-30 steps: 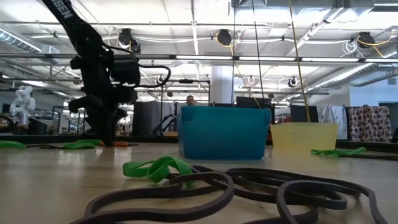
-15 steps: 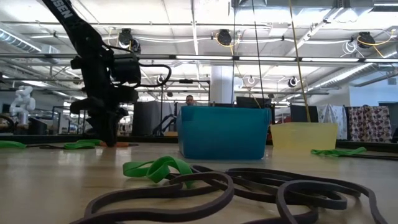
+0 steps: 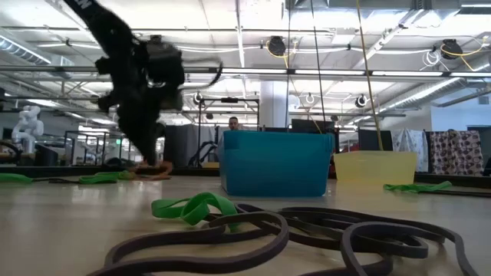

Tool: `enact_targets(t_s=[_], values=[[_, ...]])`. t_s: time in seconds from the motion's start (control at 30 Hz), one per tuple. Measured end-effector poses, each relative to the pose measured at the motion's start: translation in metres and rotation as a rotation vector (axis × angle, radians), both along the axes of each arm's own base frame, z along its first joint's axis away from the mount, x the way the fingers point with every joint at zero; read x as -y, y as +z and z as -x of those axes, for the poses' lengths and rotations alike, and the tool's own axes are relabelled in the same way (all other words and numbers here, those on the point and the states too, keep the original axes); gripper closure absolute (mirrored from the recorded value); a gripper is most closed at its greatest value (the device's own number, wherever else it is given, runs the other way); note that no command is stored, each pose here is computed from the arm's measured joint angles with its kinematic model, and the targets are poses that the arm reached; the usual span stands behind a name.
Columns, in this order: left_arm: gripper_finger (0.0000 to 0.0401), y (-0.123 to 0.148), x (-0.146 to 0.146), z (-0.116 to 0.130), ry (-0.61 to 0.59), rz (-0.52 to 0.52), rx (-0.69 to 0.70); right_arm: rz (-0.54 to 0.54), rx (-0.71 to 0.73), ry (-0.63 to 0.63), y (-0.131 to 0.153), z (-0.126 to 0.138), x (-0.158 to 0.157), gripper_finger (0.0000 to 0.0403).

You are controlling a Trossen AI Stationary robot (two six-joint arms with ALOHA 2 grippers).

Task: Sort rubber bands into baskets
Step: Put the orange rubber band into the blue bin

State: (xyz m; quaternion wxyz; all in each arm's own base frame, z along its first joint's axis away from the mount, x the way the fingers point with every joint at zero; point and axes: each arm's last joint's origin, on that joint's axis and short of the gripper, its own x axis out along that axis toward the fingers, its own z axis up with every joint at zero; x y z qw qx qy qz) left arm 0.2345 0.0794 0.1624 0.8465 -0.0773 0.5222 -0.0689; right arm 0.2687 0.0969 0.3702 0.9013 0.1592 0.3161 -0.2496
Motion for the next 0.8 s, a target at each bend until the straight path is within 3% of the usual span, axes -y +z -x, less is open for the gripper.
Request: enact_targets(t_s=[0.43, 0.6, 0.8], values=[[0.0399, 0.076, 0.052, -0.061, -0.016, 0.077, 0.462, 0.011, -0.002, 0.012, 0.0, 0.0, 0.0, 0.0309], [0.04, 0.079, 0.076, -0.084, 0.107, 0.038, 0.624, 0.029, -0.011, 0.03, 0.0, 0.0, 0.0, 0.0309], [0.0391, 0.061, 0.092, -0.096, 0.118, -0.008, 0.611, 0.051, -0.023, 0.051, 0.0, 0.0, 0.0, 0.0309]])
